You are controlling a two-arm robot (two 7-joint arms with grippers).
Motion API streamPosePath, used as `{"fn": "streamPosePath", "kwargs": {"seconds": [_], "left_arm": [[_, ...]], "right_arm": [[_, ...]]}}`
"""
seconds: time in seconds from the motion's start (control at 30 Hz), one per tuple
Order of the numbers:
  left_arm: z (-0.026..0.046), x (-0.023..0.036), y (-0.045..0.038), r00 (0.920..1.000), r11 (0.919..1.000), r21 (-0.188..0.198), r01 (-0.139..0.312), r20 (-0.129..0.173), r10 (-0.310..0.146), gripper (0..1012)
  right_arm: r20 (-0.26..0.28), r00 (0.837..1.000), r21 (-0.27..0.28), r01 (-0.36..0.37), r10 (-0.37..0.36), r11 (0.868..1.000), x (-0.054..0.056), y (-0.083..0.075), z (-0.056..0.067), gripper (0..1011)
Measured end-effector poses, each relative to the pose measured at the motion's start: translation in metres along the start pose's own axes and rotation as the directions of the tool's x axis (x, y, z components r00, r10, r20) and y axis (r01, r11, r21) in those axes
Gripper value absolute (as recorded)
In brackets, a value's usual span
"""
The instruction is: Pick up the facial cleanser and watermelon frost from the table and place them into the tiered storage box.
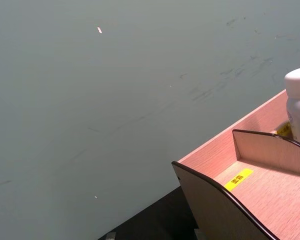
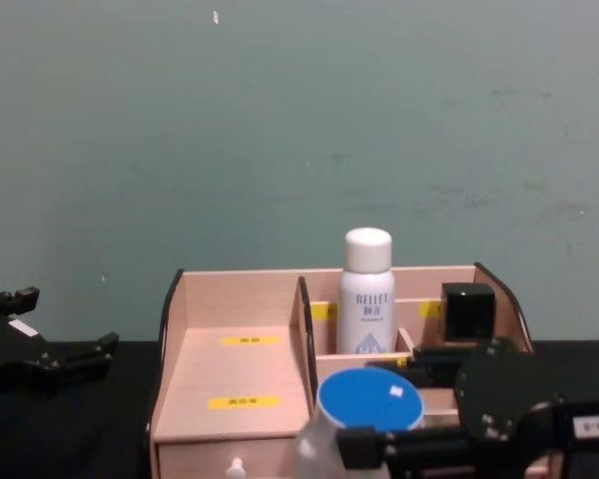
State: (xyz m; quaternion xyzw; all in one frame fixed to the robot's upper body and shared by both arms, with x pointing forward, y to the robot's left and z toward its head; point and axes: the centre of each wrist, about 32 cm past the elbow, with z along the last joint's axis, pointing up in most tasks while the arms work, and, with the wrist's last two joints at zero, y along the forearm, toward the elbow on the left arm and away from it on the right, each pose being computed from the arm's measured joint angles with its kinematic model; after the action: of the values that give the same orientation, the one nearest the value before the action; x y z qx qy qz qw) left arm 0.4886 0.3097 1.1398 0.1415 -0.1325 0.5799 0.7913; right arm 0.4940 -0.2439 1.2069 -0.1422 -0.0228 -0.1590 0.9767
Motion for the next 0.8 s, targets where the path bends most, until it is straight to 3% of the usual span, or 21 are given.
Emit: {"fn": "streamPosePath", "kwargs": {"seconds": [0.37,0.8], "left_arm": [[0.0000,0.0000,0.0000,1.0000,1.0000,0.000,0.000,0.000,0.000,1010],[0.0000,0.0000,0.0000,1.0000,1.0000,0.000,0.000,0.000,0.000,1010]], "right_arm": [[0.026,0.998,0.055,0.064,-0.065,0.996,0.007,0.013,0.006,738],[0.044,0.993,0.071,0.104,-0.107,0.992,0.027,0.056,0.014,738]]}}
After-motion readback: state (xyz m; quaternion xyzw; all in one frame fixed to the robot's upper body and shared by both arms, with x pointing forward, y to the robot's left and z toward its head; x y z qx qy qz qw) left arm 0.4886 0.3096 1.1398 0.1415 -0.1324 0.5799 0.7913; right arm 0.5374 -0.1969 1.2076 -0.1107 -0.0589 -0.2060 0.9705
